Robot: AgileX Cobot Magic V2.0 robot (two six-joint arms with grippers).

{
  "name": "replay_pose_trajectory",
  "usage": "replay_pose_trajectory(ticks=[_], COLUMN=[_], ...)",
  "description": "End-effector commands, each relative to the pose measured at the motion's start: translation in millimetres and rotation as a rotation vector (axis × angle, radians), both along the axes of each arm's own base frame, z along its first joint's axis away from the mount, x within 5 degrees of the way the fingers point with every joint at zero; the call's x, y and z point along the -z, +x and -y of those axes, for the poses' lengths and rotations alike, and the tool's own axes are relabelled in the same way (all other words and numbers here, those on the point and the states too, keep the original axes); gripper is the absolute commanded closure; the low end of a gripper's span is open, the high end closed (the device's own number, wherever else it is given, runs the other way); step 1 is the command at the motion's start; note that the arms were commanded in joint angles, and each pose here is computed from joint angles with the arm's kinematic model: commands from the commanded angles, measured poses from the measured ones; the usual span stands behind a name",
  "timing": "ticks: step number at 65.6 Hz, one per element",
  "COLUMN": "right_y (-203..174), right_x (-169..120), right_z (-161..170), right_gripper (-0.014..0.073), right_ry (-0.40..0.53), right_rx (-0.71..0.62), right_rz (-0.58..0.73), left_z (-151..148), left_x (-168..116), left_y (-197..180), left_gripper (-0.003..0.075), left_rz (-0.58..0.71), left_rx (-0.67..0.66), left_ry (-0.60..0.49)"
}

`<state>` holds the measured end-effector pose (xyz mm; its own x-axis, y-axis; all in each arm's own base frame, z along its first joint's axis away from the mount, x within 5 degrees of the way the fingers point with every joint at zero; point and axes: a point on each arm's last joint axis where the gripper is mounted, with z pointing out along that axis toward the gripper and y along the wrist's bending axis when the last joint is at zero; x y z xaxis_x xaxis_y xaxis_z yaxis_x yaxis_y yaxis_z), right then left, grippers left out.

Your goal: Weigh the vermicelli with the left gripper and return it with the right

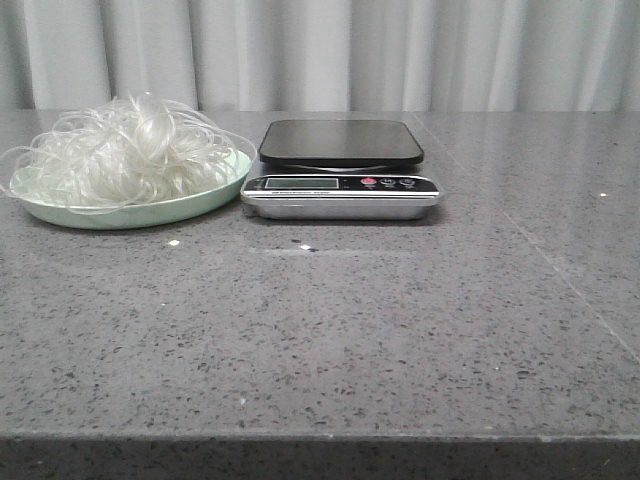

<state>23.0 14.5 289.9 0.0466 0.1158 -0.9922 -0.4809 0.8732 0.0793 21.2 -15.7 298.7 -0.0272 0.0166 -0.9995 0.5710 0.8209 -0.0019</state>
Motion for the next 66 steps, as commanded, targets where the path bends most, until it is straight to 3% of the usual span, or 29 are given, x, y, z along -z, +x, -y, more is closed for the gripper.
replay_pose_trajectory(ticks=[1,11,18,51,59,66], right_y=[-2.4,-2.0,-1.6,-1.5,-1.5,-1.5], right_x=[-15.7,-13.5,-10.5,-9.2,-9.2,-9.2], right_z=[2.7,2.4,1.9,1.8,1.8,1.8], right_gripper=[0.0082,0.0475,0.0414,0.0416,0.0416,0.0416], right_ry=[0.034,0.021,0.008,0.001,0.001,0.001], right_rx=[0.022,0.022,0.018,0.017,0.017,0.017], right_rz=[0.114,0.095,0.064,0.052,0.052,0.052], left_z=[-0.5,-0.5,-0.5,1.3,2.5,0.0], left_x=[-14.7,-14.7,-14.7,-7.6,8.0,28.1], left_y=[-0.7,-0.7,-0.7,2.8,9.7,18.9], left_gripper=[0.0594,0.0594,0.0594,0.0594,0.0594,0.0594], left_rz=[0.076,0.075,0.075,0.057,0.023,-0.001], left_rx=[0.001,0.001,0.001,-0.015,-0.092,-0.237], left_ry=[-0.058,-0.059,-0.059,-0.046,-0.022,0.018])
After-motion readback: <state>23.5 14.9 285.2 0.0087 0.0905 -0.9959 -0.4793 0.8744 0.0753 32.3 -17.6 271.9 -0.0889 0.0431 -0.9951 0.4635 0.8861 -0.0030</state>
